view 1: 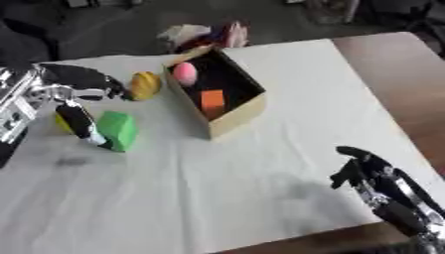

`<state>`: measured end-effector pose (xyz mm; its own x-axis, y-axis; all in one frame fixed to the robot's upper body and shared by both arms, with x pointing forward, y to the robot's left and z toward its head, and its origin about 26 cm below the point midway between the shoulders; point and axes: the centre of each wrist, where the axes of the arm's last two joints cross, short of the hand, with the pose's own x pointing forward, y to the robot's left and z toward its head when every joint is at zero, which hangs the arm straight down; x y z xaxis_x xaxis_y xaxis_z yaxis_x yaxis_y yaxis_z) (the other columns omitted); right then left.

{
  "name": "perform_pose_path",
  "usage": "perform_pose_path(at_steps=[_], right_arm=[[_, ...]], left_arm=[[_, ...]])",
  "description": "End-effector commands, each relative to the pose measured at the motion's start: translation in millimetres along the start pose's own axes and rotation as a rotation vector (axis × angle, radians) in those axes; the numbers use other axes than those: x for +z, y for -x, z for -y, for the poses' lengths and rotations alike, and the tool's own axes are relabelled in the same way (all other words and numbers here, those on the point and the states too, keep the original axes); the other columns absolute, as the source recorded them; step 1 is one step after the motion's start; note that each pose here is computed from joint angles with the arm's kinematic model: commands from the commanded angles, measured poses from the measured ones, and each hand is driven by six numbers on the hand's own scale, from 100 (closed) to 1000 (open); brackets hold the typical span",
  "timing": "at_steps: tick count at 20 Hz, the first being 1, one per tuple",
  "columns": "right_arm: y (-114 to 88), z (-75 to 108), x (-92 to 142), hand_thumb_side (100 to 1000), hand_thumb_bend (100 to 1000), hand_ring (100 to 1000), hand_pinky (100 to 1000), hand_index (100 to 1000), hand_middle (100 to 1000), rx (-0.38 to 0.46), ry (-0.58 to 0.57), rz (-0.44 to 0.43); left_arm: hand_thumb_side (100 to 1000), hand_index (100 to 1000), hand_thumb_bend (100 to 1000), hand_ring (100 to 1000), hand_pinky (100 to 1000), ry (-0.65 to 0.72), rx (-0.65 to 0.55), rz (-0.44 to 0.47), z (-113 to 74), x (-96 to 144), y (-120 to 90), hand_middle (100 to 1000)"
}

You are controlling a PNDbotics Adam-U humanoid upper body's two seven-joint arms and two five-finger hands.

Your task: Pick up objects on the table and place them in the box.

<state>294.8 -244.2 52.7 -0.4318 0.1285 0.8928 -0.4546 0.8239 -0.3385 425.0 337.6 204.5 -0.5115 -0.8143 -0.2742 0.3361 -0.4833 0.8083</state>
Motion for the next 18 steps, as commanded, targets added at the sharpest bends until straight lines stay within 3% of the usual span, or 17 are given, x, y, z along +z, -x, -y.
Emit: perform_pose_path(at_steps=[1, 9, 13, 18], right_arm=[[-5, 5.7, -2, 543, 100, 544, 713, 882, 489, 0.026, -0.002, 0.013], [-6, 5.3, -2, 544, 100, 543, 713, 882, 489, 0.024, -0.005, 0.015], [-6, 5.4, -2, 544, 100, 542, 713, 881, 489, 0.024, -0.003, 0.016], [-5, 5.3, -1, 543, 100, 541, 713, 881, 488, 0.024, -0.003, 0.012]], left_arm=[[511, 954, 643, 812, 845, -0.003, -0.041, -0.026, -6.1, 7, 11, 834], [495, 938, 585, 801, 833, -0.069, -0.027, -0.04, 6.4, -7, 13, 811], [492, 865, 557, 754, 805, -0.037, -0.033, -0.026, 10.7, -12, 12, 711], [418, 749, 384, 695, 781, -0.103, -0.02, -0.02, -6.2, -6, 12, 561]])
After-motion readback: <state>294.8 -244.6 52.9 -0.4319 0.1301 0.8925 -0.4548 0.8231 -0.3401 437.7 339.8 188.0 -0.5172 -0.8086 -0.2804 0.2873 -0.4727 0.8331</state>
